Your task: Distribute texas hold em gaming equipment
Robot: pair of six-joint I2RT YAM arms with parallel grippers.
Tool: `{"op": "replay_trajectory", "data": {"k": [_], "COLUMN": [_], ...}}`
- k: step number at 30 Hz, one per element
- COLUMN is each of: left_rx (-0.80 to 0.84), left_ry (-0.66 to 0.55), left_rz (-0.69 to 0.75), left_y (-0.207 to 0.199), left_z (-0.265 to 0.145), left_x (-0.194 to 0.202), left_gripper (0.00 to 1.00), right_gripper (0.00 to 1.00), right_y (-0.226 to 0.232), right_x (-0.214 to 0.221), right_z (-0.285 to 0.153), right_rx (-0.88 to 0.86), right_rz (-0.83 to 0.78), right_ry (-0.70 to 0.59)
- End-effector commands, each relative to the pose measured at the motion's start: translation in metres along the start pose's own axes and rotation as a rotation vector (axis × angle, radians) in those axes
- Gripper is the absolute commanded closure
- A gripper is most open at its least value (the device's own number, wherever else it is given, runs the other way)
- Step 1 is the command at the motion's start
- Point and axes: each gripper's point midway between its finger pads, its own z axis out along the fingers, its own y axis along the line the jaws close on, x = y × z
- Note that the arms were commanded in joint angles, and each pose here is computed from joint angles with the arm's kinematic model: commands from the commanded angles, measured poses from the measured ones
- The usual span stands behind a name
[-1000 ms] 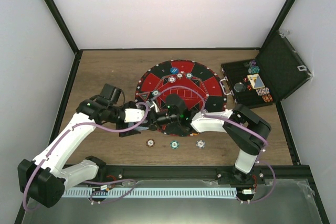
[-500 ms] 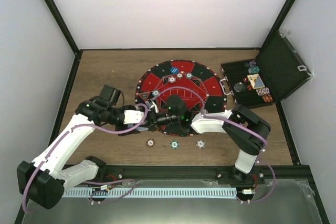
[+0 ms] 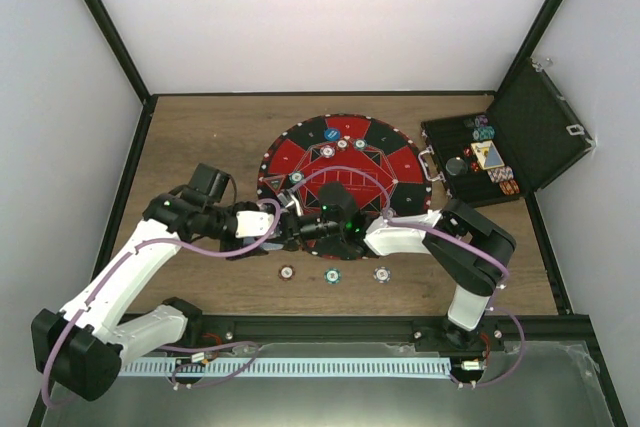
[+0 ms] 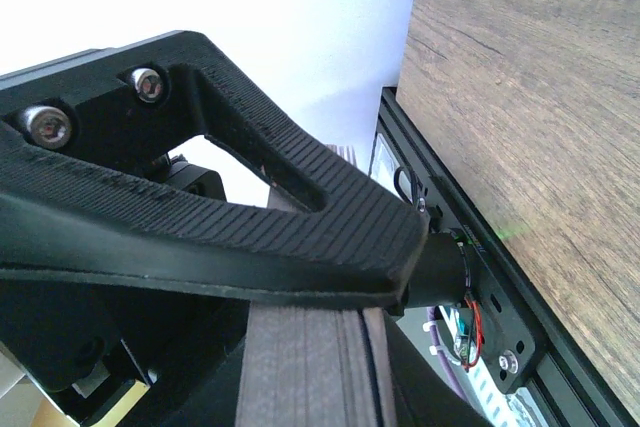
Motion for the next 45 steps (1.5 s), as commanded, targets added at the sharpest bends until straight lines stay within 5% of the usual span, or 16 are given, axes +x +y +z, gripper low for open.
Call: {"op": "replay_trajectory", "data": {"k": [1, 6, 16, 42, 45], "left_rx": [-0.002, -0.009, -0.005, -0.021, -0.014], "left_ry": [0.006, 0.014, 0.024, 0.024, 0.017], "left_rz": [0.019, 0.02, 0.017, -0.013, -0.025], "left_y": [-0.004, -0.004, -0.005, -0.006, -0.007], "left_z": [0.001, 0.0, -0.002, 0.001, 0.0], "left_x": [0.004, 0.005, 0.005, 0.011, 0.009], "left_gripper": [0.8, 0.95, 0.96, 0.96, 0.9], "right_gripper": [0.83, 0.75, 0.48, 0.45, 0.5], "right_y": [0.014, 0.008, -0.007, 0.009, 0.016], "right_x": [0.009, 0.008, -0.003, 0.01, 0.007], "right_z": [0.001, 0.001, -0.005, 0.004, 0.006], "right_rx": [-0.046, -0.018, 0.087, 0.003, -0.018], "right_rz": [-0.05, -0.044, -0.048, -0.061, -0.066], "right_ry": [0.036, 0.031, 0.008, 0.041, 0.04]}}
